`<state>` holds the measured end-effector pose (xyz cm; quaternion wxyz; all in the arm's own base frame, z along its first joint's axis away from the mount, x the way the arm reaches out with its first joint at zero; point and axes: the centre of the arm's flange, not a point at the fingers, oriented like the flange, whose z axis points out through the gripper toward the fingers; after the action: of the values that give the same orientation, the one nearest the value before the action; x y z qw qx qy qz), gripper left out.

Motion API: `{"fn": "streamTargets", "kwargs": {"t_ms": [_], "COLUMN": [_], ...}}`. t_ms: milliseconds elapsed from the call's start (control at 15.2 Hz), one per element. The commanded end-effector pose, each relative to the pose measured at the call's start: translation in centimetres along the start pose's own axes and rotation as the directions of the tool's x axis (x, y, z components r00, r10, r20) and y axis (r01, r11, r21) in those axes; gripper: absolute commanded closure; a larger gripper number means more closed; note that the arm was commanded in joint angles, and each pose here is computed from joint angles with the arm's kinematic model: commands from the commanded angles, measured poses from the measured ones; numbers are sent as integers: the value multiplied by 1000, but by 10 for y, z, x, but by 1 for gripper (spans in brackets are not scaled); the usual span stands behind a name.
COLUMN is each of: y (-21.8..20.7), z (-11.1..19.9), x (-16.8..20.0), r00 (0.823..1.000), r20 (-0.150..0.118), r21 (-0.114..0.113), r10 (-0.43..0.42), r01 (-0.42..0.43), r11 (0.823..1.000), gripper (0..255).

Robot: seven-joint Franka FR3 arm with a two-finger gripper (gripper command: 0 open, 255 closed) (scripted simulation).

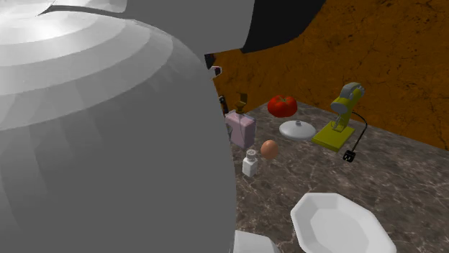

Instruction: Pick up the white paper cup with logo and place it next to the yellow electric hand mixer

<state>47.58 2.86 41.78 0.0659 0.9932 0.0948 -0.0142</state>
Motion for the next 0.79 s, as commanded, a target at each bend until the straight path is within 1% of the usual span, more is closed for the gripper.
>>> {"fn": "streamTargets", "kwargs": {"t_ms": [0,132,594,726], "y": [-1,-1,-1,-1], "z": [14,24,61,64], "x": [19,35,36,36], "r00": [1000,1000,1000,1000], "r20": [-16,-26,-26,-26], "r21": [1,1,1,1], "r10": [1,1,1,1], "r01": [-1,-1,-1,-1], "r11": [1000,1000,1000,1000], "gripper": [0,0,0,0]}}
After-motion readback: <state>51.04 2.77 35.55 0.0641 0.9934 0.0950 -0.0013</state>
